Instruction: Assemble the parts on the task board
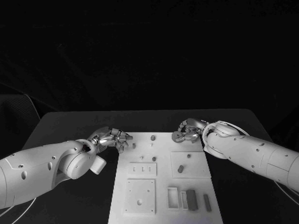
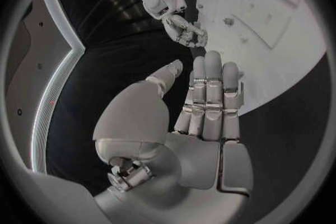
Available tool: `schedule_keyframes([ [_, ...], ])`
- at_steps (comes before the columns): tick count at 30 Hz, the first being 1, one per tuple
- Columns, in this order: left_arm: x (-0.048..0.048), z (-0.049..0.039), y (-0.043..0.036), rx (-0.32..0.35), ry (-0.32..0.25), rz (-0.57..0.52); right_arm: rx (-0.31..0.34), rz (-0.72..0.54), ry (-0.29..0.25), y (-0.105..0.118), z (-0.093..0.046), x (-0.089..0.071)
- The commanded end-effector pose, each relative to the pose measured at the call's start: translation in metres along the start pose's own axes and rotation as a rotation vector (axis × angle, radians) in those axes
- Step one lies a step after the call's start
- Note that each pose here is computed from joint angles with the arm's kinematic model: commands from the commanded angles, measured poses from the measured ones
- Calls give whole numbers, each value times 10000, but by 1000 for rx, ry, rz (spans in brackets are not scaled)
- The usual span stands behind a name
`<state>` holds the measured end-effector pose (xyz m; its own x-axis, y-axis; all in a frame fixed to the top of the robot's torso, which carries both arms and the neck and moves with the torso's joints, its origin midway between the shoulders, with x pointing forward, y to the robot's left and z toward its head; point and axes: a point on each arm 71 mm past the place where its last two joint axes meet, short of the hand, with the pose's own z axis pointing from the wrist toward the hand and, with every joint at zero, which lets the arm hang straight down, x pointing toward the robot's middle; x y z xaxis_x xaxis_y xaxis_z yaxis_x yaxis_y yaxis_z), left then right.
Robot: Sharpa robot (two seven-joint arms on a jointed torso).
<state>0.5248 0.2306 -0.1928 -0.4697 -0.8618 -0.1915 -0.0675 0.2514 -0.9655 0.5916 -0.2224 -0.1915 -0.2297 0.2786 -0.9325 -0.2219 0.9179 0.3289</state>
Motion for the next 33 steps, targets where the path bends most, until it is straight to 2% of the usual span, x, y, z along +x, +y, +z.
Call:
schedule_keyframes([
  [1, 12, 3, -13, 6, 13, -8, 0, -31, -10, -14, -8, 30],
  [12, -1, 1, -11, 7, 8, -7, -16, -45, -69, 2, -20, -13],
  [21, -23, -9, -5, 4, 0, -3, -49, -44, -74, 92, -84, -21],
  [27, -36, -21, -4, 5, -5, -2, -95, -54, -95, 249, -146, -141],
  [33, -54, -25, -2, 5, -11, -1, -155, -56, -96, 490, -206, -161],
])
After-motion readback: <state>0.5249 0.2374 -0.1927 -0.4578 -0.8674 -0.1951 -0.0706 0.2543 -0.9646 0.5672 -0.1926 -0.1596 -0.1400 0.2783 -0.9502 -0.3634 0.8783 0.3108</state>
